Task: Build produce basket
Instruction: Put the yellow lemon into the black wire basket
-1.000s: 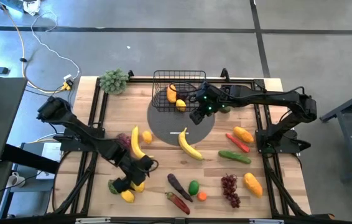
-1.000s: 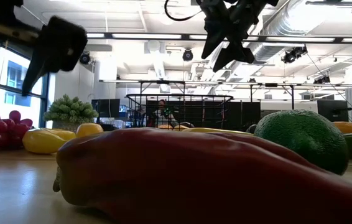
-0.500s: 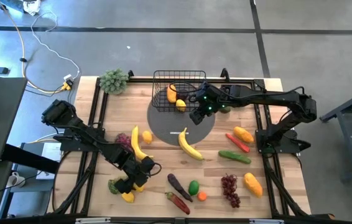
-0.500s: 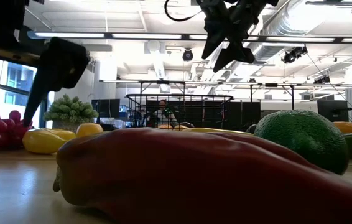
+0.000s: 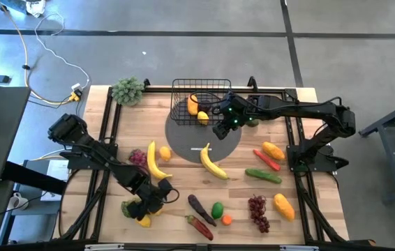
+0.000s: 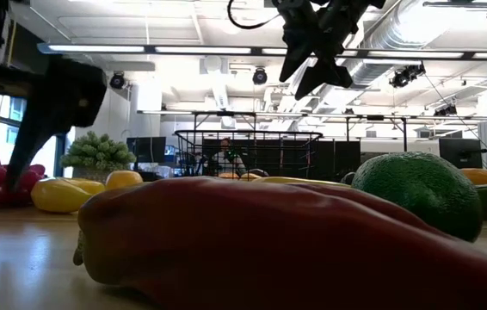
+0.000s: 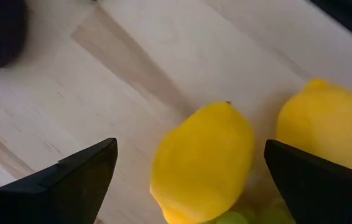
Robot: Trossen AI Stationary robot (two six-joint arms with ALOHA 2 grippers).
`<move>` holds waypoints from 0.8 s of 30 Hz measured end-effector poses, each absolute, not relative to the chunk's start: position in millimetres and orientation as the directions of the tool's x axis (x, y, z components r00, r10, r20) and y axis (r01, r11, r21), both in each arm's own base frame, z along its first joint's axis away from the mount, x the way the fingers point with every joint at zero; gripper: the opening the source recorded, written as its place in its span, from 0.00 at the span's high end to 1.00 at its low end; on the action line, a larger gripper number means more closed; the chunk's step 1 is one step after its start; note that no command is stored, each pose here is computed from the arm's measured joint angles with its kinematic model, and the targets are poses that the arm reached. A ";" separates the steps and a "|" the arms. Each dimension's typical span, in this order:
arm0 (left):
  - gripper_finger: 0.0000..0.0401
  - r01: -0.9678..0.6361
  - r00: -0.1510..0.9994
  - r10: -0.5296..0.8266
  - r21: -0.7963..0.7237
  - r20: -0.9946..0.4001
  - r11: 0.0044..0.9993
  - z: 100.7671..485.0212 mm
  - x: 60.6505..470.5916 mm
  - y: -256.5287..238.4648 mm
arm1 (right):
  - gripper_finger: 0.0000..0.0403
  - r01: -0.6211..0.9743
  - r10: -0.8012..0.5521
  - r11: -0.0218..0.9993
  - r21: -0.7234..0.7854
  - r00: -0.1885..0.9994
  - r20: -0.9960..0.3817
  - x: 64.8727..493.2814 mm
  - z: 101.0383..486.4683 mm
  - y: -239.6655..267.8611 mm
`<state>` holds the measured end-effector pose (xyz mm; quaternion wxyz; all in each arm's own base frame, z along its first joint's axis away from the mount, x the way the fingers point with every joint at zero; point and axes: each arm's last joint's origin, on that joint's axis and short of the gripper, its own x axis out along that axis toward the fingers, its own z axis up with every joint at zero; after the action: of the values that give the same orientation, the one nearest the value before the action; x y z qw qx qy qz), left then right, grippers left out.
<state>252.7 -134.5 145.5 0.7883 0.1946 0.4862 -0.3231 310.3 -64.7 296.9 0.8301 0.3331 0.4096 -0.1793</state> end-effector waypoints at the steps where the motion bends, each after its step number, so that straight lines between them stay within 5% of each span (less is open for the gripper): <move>1: 0.03 0.698 0.313 -0.315 -0.008 -0.896 0.716 143.4 252.9 -134.5 | 0.46 0.571 -0.025 0.714 0.406 0.600 -0.799 310.3 296.9 -64.7; 13: 0.17 0.686 0.317 -0.292 0.005 -0.902 0.728 139.0 254.6 -134.6 | 0.46 0.581 -0.025 0.700 0.415 0.600 -0.799 310.3 296.9 -64.7; 24: 0.49 0.677 0.317 -0.292 0.000 -0.902 0.736 139.0 254.6 -134.6 | 0.46 0.582 -0.025 0.699 0.416 0.600 -0.799 310.3 296.9 -64.7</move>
<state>254.6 -134.6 139.0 0.7880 0.1937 0.4970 -0.3074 310.3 -64.7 296.9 0.8266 0.3420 0.4075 -0.1836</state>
